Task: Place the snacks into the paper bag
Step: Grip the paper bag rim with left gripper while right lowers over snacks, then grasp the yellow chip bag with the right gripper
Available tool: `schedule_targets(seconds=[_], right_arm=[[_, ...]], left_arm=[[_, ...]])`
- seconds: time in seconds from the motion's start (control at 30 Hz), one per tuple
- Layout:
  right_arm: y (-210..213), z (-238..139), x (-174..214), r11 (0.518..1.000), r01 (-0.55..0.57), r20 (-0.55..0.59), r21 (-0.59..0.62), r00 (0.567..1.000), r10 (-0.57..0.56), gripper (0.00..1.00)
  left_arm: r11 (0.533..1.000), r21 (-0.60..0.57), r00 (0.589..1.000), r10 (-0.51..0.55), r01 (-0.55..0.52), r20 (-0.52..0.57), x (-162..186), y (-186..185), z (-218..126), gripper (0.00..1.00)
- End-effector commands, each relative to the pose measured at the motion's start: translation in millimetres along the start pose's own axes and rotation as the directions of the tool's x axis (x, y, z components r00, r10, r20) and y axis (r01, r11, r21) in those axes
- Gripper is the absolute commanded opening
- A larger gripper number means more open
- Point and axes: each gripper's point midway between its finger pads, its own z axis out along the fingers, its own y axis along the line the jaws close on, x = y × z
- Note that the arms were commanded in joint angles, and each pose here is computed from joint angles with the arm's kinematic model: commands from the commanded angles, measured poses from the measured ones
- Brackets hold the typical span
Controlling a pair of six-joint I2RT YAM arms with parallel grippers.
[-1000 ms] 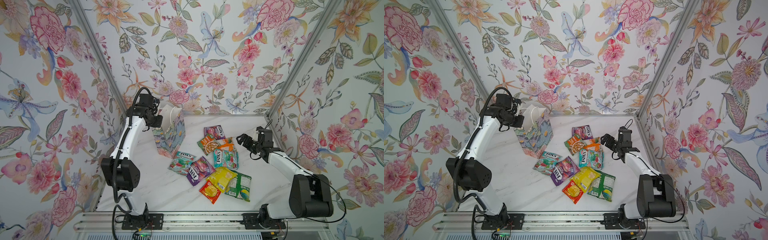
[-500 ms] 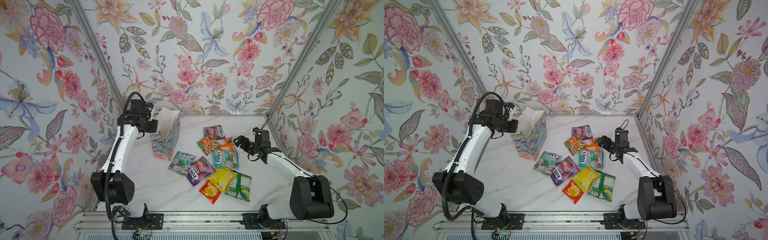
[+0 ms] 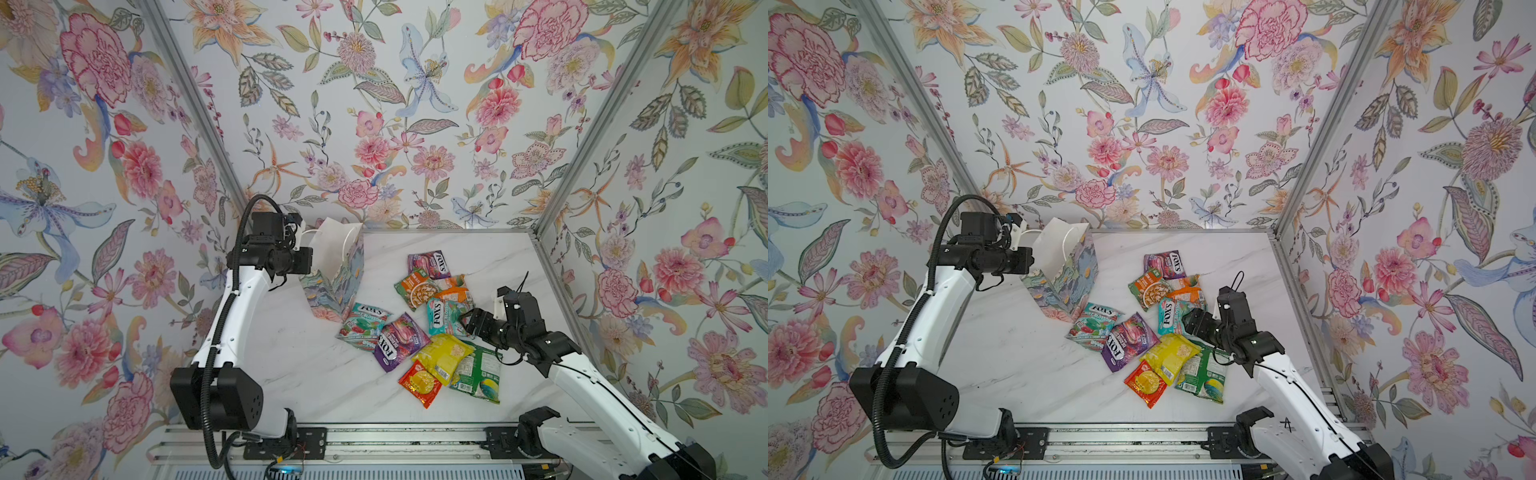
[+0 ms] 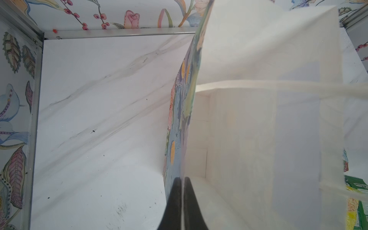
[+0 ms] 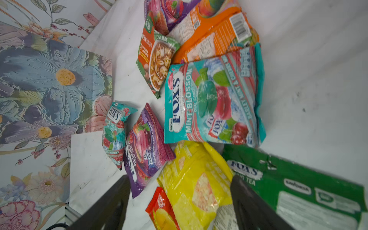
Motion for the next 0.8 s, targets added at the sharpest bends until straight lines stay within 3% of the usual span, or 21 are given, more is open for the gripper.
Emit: schedule_targets(seconds=[0.0,0.3,0.53,0.67,0.77], right_arm=[[-29,3,33,0.989,-0.116,-0.057,0.093,0.991,0.122,0.77],[-31,28,66,0.984,-0.158,-0.126,0.077,0.978,0.167,0.69],[-30,46,66,0.983,-0.172,-0.116,0.064,0.977,0.178,0.61],[-24,52,62,0.986,-0.163,-0.114,0.045,0.979,0.168,0.5],[-22,53,57,0.991,-0.124,-0.105,0.05,0.986,0.129,0.34]], left_arm=[[1.0,0.026,0.999,-0.016,0.015,0.029,-3,-2,-2,0.0],[1.0,0.027,1.0,-0.011,0.01,0.024,2,-3,-4,0.0],[0.998,0.052,0.999,-0.027,0.025,0.03,-1,-6,-2,0.0],[0.998,0.057,0.999,-0.031,0.03,0.023,0,-8,-5,0.0],[0.998,0.057,0.999,-0.039,0.038,0.016,2,-8,-6,0.0]])
